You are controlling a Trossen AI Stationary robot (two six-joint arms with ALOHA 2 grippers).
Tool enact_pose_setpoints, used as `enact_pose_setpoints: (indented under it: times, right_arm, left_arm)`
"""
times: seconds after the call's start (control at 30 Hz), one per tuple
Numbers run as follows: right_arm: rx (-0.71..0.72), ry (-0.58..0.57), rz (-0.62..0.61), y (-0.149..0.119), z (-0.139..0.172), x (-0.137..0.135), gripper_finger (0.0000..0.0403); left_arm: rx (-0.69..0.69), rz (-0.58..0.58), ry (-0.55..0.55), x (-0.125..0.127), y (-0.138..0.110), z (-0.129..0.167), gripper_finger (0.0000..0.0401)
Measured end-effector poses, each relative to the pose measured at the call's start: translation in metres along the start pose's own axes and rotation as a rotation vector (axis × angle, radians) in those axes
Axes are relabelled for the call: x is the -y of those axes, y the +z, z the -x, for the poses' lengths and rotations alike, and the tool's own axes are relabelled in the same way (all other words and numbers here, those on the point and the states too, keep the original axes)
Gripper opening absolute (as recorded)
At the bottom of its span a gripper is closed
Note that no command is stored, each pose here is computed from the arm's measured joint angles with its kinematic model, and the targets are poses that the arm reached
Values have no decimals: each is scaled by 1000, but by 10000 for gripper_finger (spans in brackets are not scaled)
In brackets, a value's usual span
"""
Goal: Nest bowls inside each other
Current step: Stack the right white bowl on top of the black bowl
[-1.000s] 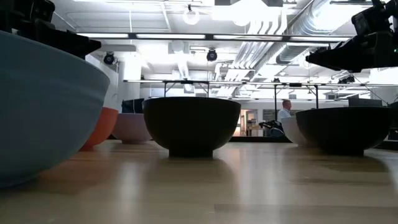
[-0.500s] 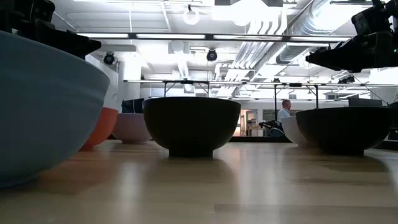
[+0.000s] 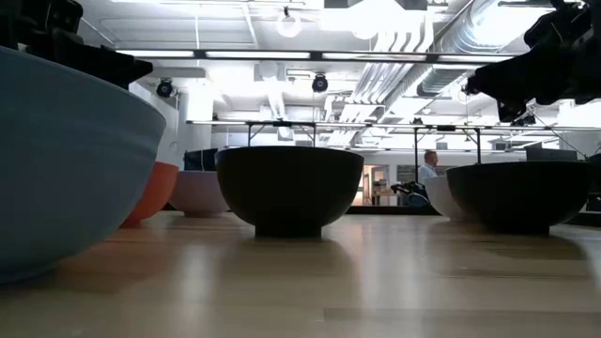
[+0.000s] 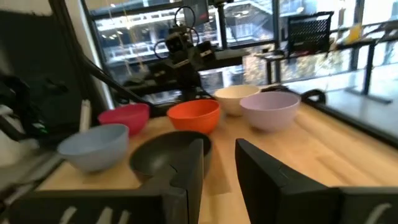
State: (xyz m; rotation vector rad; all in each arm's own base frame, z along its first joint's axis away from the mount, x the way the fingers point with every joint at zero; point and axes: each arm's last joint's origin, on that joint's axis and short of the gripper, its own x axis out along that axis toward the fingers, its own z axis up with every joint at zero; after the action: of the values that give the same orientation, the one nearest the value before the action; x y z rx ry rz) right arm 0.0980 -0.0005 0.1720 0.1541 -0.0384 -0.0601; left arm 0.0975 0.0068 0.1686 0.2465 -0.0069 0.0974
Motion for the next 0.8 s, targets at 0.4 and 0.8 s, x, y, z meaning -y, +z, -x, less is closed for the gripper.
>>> enact_pose_setpoints:
  times: [0.4, 0.8]
  right_arm:
    - [-6, 7, -49, 0, 0, 0, 85]
    - [-16, 5, -48, -1, 0, 0, 85]
  left_arm:
    - [0, 0, 0, 0, 0, 0, 186]
    - [126, 278, -31, -2, 12, 1, 186]
